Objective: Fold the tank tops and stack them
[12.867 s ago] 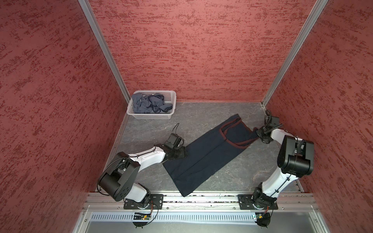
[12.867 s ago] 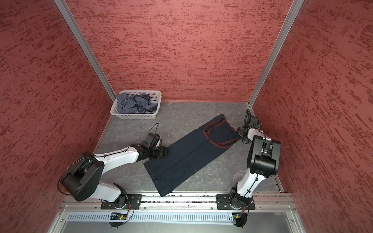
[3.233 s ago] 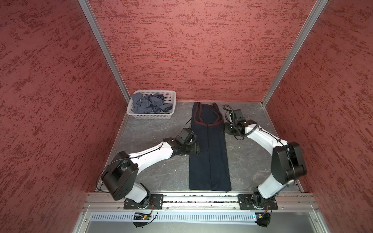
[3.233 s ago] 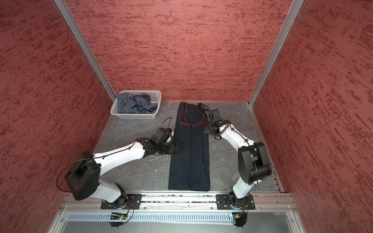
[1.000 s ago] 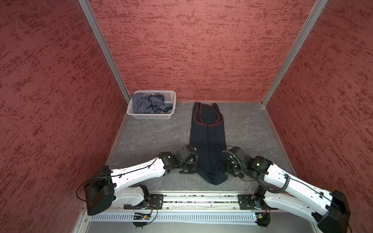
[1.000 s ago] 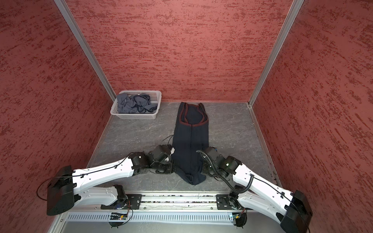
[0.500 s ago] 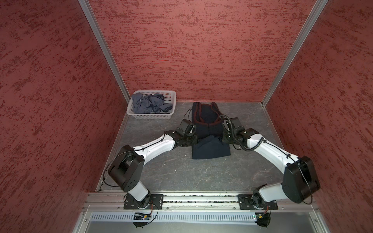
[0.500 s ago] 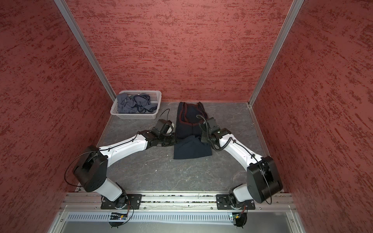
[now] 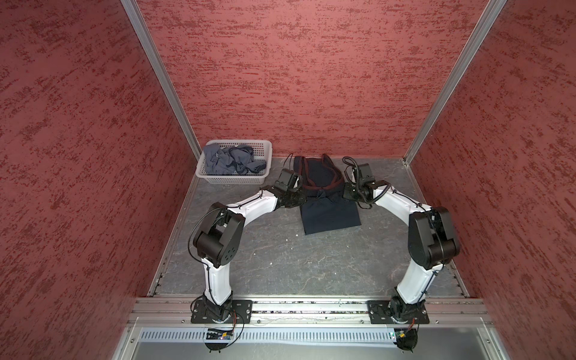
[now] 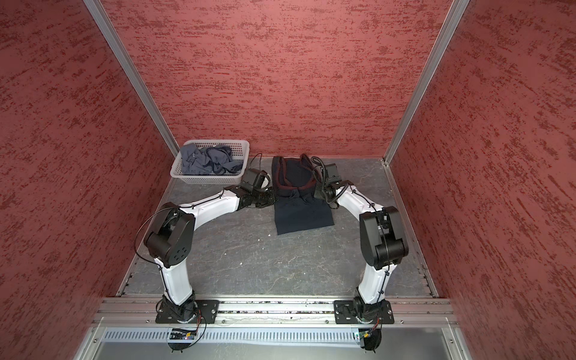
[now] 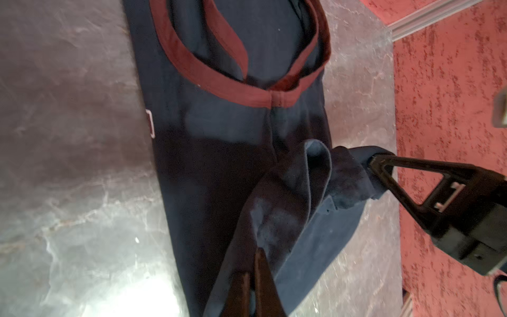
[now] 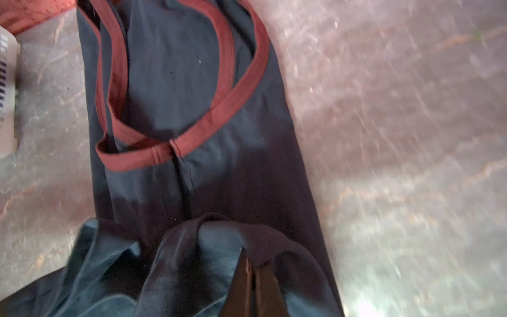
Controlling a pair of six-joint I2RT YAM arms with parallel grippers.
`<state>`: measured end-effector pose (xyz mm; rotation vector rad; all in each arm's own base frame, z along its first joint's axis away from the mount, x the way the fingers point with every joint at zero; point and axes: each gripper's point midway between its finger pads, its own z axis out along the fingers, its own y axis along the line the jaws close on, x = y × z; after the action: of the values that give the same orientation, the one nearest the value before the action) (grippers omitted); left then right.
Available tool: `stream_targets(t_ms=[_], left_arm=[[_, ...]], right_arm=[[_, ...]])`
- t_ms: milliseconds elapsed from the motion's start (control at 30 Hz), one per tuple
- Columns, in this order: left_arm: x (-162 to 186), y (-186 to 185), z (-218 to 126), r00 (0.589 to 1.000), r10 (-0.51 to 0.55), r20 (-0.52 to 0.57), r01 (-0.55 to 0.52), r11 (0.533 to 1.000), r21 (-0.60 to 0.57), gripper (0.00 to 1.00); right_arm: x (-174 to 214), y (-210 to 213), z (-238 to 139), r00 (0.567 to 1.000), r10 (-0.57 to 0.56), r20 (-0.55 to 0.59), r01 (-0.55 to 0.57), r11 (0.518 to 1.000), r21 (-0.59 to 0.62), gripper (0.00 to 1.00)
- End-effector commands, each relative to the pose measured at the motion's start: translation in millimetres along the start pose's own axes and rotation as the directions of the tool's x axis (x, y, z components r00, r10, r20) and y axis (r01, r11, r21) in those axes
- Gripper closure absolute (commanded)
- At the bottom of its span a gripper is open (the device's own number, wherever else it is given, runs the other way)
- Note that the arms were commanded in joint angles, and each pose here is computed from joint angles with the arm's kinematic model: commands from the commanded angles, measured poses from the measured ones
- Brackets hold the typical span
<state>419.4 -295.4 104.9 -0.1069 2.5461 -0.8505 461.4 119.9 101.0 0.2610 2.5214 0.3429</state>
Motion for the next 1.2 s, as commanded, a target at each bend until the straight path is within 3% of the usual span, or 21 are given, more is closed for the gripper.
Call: stream_targets(t_ms=[0, 167, 233, 333, 533, 600, 700, 833, 1033, 1167], left_arm=[[-13.0, 6.3, 7.1, 1.000, -0.004, 0.020, 0.004, 1.000, -0.006, 0.93], [-23.2, 19.5, 22.7, 0.999, -0.029, 0.022, 0.030, 0.999, -0.028, 0.90], [-26.2, 22.5, 29.3, 0.999, -0.033, 0.016, 0.033, 0.999, -0.037, 0.85], [-32.0, 28.0, 34.3, 0.999, -0.046, 0.011, 0.047, 0.997, -0.058, 0.64], [-46.5, 29.8, 8.5, 0.998, -0.051, 0.040, 0.055, 0.993, -0.109, 0.33], [-42.6, 30.7, -7.3, 0.998, -0.046, 0.051, 0.053, 0.990, -0.132, 0.28], [-18.6, 23.8, -26.4, 0.999, -0.046, 0.025, 0.049, 0.991, -0.126, 0.24], [41.9, 13.7, -37.6, 0.998, -0.015, -0.060, 0.006, 0.990, -0.144, 0.22], [116.3, 10.7, -33.3, 0.983, -0.060, -0.175, 0.033, 0.988, -0.149, 0.22], [134.0, 7.5, -22.6, 0.978, -0.064, -0.197, 0.041, 0.992, -0.121, 0.22]], right_arm=[[-27.3, 14.1, 4.2, 0.998, -0.011, 0.054, 0.015, 0.998, -0.067, 0.97], [-35.9, 16.4, 22.3, 0.999, -0.010, 0.045, 0.013, 0.998, -0.065, 0.87], [-39.6, 13.8, 29.1, 0.999, -0.003, 0.040, 0.005, 0.999, -0.054, 0.77], [-46.5, 9.1, 33.9, 0.999, -0.002, 0.048, 0.003, 1.000, -0.023, 0.60], [-53.4, -2.9, 7.9, 0.996, -0.020, 0.082, 0.015, 0.998, 0.063, 0.45], [-46.8, -6.4, -3.1, 0.996, -0.025, 0.081, 0.020, 0.997, 0.068, 0.40], [-25.5, -11.8, -14.1, 0.998, -0.025, 0.055, 0.021, 0.998, 0.058, 0.37], [11.6, -28.8, -21.9, 1.000, -0.002, 0.000, 0.002, 0.998, 0.064, 0.37], [49.7, -49.4, -28.4, 0.994, 0.096, -0.060, -0.098, 0.995, -0.033, 0.34], [64.1, -53.5, -20.6, 0.985, 0.143, -0.097, -0.153, 0.983, -0.099, 0.34]])
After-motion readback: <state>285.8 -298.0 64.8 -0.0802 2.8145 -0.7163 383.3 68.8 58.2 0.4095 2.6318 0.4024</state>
